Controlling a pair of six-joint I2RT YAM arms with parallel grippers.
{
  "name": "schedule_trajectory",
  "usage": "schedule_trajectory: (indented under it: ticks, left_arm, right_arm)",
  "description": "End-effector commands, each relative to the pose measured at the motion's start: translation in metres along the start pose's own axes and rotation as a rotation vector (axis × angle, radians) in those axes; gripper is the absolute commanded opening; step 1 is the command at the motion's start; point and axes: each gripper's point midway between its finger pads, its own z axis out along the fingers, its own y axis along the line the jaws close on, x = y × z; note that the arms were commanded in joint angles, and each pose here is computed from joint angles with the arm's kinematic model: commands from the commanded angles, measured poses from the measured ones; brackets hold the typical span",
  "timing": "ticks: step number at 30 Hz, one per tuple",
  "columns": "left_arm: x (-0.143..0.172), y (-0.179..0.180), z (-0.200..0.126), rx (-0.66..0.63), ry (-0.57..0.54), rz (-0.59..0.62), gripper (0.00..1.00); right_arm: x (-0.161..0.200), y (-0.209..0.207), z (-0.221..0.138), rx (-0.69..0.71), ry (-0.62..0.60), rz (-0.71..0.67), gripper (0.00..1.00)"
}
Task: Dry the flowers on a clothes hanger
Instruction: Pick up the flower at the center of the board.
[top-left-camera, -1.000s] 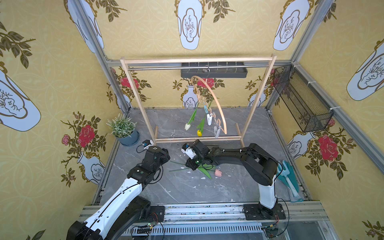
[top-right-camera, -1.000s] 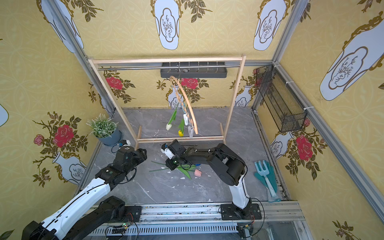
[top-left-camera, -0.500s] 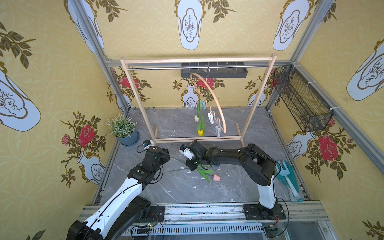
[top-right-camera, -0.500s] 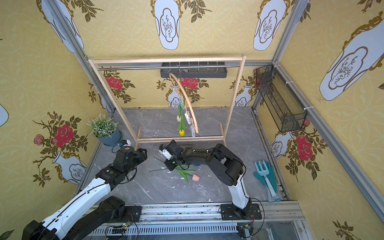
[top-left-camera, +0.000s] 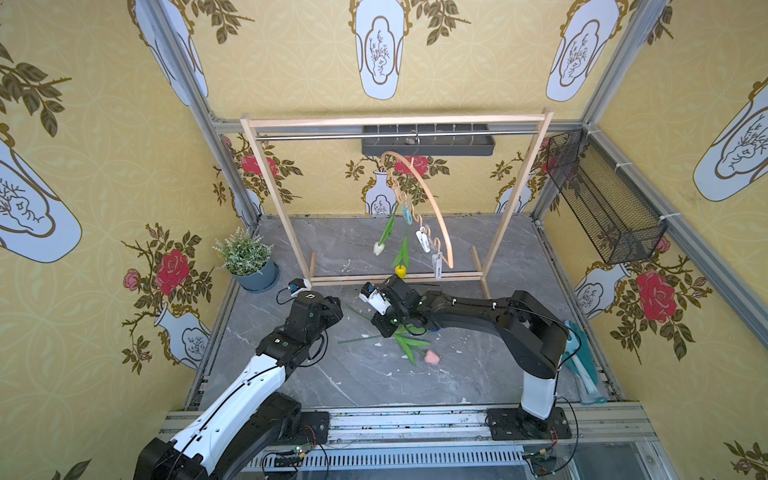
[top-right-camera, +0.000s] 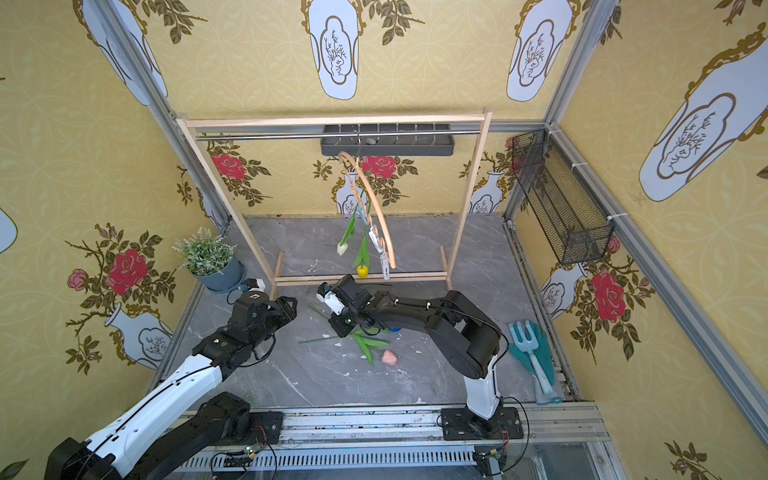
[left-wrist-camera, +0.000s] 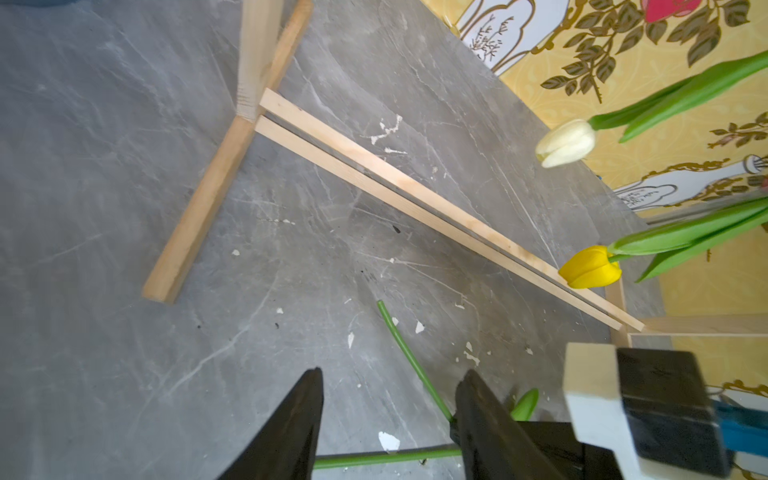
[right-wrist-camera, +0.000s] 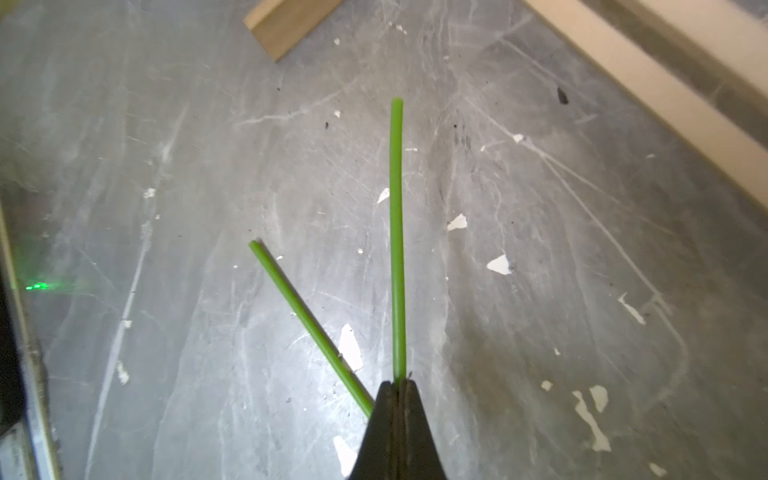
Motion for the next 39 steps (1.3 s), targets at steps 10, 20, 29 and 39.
schedule_trajectory:
  ticks: [10, 20, 29, 39]
  left_arm:
    - [0.013, -0.072, -0.001, 0.365, 0.093, 0.017, 0.49]
    - [0.026, -0.085, 0.005, 0.420, 0.151, 0.022, 0.39]
    - [0.033, -0.097, 0.014, 0.464, 0.187, 0.006, 0.20]
    - [0.029, -0.108, 0.017, 0.495, 0.183, 0.021, 0.00]
  right_arm:
    - [-0.056, 0.009, -0.053, -0.030, -0.279, 0.071, 0.00]
    - [-0.062, 0.010, -0.066, -0.074, -0.380, 0.139, 0.00]
    - [-0.062, 0.012, -0.073, -0.089, -0.402, 0.155, 0.00]
    - [-0.062, 0.012, -0.083, -0.100, -0.429, 0.188, 0.00]
